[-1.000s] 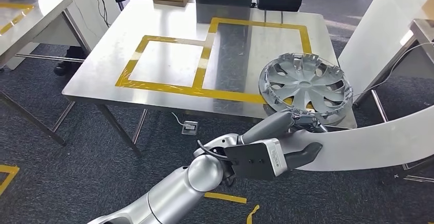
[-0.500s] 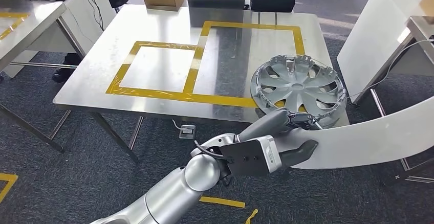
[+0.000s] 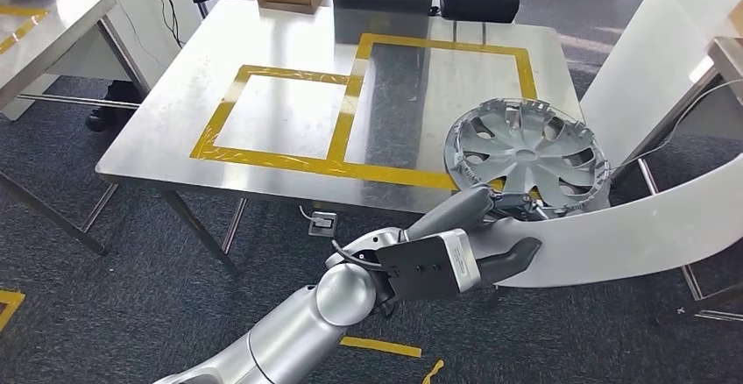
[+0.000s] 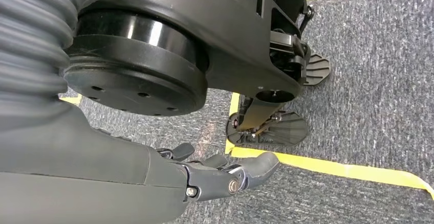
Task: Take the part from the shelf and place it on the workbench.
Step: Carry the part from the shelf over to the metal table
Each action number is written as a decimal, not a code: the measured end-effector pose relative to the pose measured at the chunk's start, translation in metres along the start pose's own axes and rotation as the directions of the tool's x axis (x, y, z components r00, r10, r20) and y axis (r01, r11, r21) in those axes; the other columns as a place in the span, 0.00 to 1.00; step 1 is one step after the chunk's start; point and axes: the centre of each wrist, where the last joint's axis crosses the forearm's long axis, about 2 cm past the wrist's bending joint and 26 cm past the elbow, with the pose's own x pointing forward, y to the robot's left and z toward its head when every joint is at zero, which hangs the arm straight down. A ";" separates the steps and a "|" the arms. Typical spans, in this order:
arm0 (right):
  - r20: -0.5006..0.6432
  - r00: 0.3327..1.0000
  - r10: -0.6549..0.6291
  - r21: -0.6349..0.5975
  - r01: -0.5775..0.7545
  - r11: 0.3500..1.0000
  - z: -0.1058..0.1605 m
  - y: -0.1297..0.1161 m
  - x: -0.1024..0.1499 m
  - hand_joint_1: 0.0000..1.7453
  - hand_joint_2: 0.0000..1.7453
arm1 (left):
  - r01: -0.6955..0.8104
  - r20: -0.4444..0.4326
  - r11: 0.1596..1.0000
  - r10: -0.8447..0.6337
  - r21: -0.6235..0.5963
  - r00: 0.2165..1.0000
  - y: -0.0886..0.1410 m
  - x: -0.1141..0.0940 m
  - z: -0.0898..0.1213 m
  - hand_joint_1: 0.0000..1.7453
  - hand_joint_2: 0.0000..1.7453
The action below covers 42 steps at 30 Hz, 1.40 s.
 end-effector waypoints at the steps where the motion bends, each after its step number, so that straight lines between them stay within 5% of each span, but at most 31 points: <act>1: 0.000 1.000 0.000 0.000 0.000 1.000 0.000 0.000 0.000 0.00 1.00 | 0.000 0.000 1.000 0.000 0.001 1.000 0.000 0.000 0.000 1.00 1.00; 42: -0.022 0.999 -0.029 -0.013 0.029 0.999 0.001 -0.005 -0.010 0.00 1.00 | 0.020 -0.001 0.999 -0.020 0.037 1.000 -0.017 -0.012 0.019 1.00 1.00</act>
